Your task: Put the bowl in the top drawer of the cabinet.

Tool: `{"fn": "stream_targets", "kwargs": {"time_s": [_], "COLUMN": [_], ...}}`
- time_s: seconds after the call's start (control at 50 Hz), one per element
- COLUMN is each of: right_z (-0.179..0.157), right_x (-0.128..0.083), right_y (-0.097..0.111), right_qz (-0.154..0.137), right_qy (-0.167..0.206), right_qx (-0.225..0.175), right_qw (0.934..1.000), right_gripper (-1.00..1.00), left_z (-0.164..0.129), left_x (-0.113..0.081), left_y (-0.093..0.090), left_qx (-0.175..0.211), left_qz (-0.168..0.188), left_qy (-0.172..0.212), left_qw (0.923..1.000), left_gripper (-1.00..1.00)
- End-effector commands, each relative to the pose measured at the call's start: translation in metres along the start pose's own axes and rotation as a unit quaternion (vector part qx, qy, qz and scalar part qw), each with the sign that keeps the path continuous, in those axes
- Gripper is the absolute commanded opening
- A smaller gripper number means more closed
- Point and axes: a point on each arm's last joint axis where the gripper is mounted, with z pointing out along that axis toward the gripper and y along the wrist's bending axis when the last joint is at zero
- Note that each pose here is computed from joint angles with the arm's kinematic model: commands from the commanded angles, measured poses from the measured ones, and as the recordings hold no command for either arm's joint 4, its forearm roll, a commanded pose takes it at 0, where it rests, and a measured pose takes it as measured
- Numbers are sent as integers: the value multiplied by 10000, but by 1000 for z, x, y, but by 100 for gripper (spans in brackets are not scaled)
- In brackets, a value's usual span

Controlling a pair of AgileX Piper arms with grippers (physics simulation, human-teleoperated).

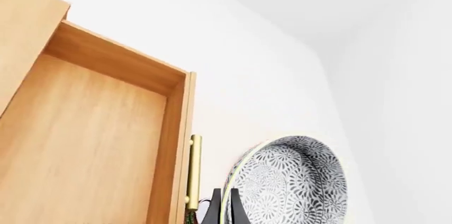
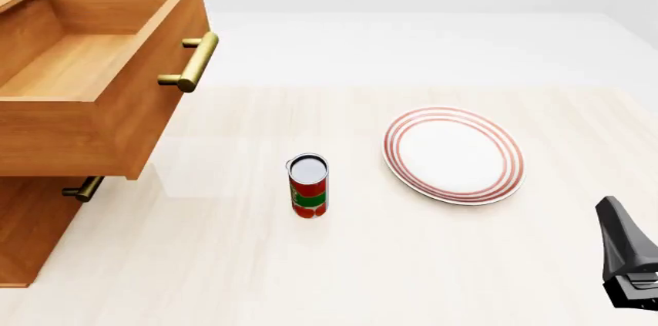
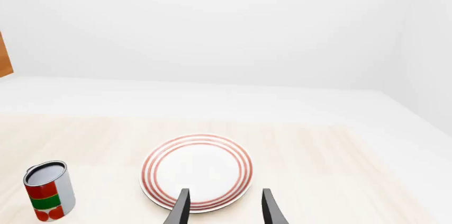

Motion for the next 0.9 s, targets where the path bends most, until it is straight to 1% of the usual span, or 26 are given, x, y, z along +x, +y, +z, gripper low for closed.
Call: {"fn": "stream_targets", "kwargs": {"time_s": [0.02, 0.3, 0.56, 0.72, 0.9], "right_z": [0, 0, 0, 0, 0], "right_x": [0, 0, 0, 0, 0], "right_y": [0, 0, 0, 0, 0], "right_qz": [1, 0, -1, -1, 0], "right_qy": [-1, 0, 1, 0, 1], "right_qx": [1, 1, 0, 0, -1], "right_qw": [10000, 10000, 10000, 10000, 10000], "right_gripper": [100, 100, 100, 100, 100], "left_z": [-10, -13, -13, -10, -2], "left_x": [-9, -13, -23, -31, -33], "left_y": [11, 33, 36, 42, 48], "left_qx": [-238, -700, -878, -1080, -1203], "left_qz": [-177, -355, -406, -399, -387], "left_qy": [-264, -473, -571, -646, -624], "left_qw": [9992, 9958, 9937, 9912, 9900], "left_gripper": [-100, -100, -100, -100, -100]}}
